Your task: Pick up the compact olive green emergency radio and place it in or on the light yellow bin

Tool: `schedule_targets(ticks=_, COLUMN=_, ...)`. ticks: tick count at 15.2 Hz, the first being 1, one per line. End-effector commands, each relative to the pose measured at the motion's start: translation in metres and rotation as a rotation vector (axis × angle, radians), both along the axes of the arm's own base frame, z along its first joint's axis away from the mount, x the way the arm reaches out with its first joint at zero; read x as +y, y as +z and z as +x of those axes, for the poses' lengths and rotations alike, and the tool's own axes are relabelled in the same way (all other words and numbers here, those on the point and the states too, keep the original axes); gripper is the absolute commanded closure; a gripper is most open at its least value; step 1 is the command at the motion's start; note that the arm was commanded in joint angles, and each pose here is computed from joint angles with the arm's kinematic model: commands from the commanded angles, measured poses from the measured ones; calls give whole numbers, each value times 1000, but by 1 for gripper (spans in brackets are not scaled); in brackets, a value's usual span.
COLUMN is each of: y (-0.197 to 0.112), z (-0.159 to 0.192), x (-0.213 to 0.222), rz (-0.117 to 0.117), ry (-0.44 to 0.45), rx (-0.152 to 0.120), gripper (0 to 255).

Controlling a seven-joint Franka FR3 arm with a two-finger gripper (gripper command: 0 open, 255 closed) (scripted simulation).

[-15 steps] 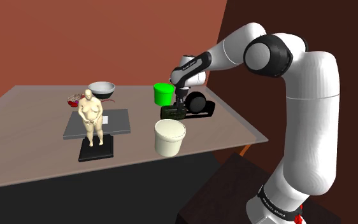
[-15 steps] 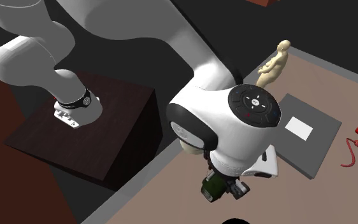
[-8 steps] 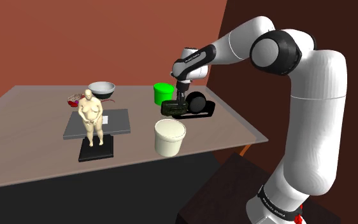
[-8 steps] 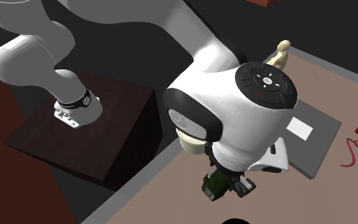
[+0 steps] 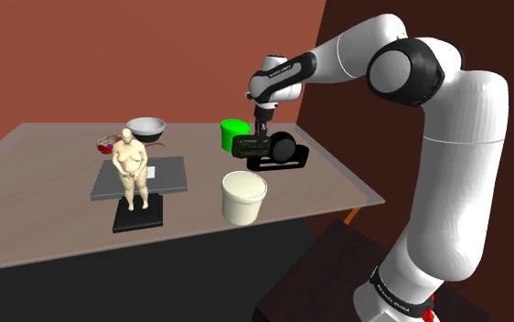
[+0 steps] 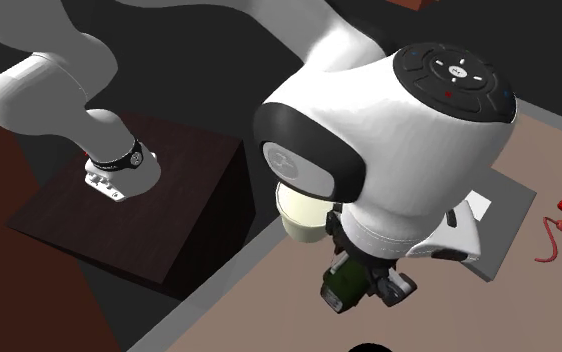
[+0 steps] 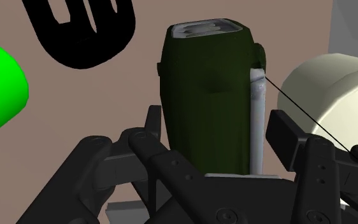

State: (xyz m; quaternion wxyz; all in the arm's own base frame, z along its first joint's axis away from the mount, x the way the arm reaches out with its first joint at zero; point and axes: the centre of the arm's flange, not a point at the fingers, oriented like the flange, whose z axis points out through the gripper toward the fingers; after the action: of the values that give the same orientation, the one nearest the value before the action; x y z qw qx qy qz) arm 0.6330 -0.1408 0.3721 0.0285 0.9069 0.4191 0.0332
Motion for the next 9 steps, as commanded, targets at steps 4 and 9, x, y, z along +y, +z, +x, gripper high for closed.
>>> schedule_targets(ticks=4, y=27, z=0, x=0, rz=0, ry=0, rx=-1, gripper=255)
schedule_targets(ticks=9, y=54, z=0, x=0, rz=0, ry=0, rx=-1, gripper=255)
